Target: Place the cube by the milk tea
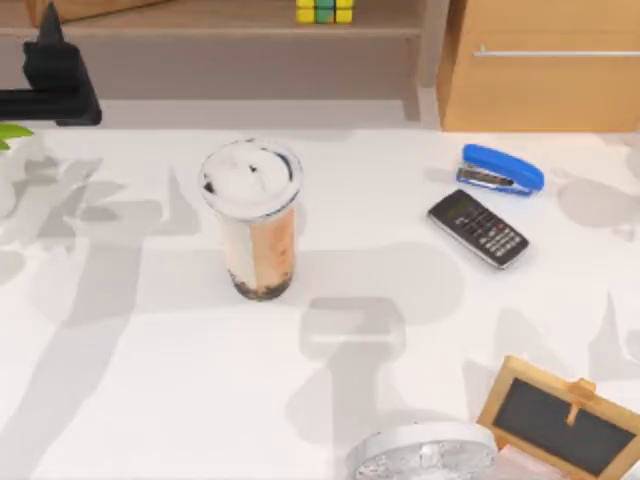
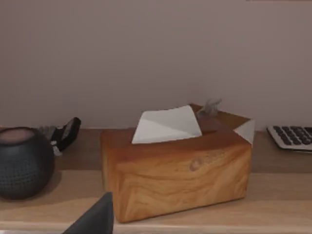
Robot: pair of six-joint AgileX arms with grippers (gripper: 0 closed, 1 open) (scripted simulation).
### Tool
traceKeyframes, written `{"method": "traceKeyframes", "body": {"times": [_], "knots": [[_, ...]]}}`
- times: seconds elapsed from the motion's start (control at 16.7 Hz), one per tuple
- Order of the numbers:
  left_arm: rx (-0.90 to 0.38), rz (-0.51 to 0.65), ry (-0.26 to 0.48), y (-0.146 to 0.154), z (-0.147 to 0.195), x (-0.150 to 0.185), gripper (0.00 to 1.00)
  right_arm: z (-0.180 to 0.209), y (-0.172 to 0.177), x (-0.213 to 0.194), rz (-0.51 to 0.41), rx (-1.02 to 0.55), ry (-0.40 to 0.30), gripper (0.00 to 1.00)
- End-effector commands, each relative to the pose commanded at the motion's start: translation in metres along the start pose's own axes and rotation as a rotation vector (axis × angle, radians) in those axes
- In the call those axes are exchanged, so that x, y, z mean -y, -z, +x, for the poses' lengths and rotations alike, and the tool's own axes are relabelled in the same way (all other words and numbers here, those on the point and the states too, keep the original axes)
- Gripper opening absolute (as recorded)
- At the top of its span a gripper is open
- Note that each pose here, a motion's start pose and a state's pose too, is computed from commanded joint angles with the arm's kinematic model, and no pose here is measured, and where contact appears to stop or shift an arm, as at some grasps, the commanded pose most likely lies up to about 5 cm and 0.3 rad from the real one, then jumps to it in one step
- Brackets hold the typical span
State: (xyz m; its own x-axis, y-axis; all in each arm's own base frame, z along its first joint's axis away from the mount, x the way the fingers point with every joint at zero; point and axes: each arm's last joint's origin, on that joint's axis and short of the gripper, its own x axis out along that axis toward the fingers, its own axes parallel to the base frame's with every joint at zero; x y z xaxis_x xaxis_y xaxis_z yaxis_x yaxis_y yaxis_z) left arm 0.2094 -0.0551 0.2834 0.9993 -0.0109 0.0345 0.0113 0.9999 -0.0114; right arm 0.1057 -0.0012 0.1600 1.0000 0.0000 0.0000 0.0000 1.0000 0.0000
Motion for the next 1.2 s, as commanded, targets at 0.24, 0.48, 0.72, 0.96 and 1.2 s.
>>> {"method": "traceKeyframes", "body": {"times": [0.24,0.48,0.72,0.96,1.2], "knots": [[-0.125,0.056,0.009,0.038,0.088,0.066,1.0,0.0,0.0,0.0,0.0,0.0,0.0,1.0],[-0.167,0.099,0.024,0.099,0.14,0.139,1.0,0.0,0.0,0.0,0.0,0.0,0.0,1.0],[-0.095,0.062,0.027,0.132,0.162,0.197,1.0,0.0,0.0,0.0,0.0,0.0,0.0,1.0],[-0.037,0.014,0.01,0.143,0.171,0.219,1.0,0.0,0.0,0.0,0.0,0.0,0.0,1.0],[-0.035,0.011,0.009,0.144,0.172,0.219,1.0,0.0,0.0,0.0,0.0,0.0,0.0,1.0]]}}
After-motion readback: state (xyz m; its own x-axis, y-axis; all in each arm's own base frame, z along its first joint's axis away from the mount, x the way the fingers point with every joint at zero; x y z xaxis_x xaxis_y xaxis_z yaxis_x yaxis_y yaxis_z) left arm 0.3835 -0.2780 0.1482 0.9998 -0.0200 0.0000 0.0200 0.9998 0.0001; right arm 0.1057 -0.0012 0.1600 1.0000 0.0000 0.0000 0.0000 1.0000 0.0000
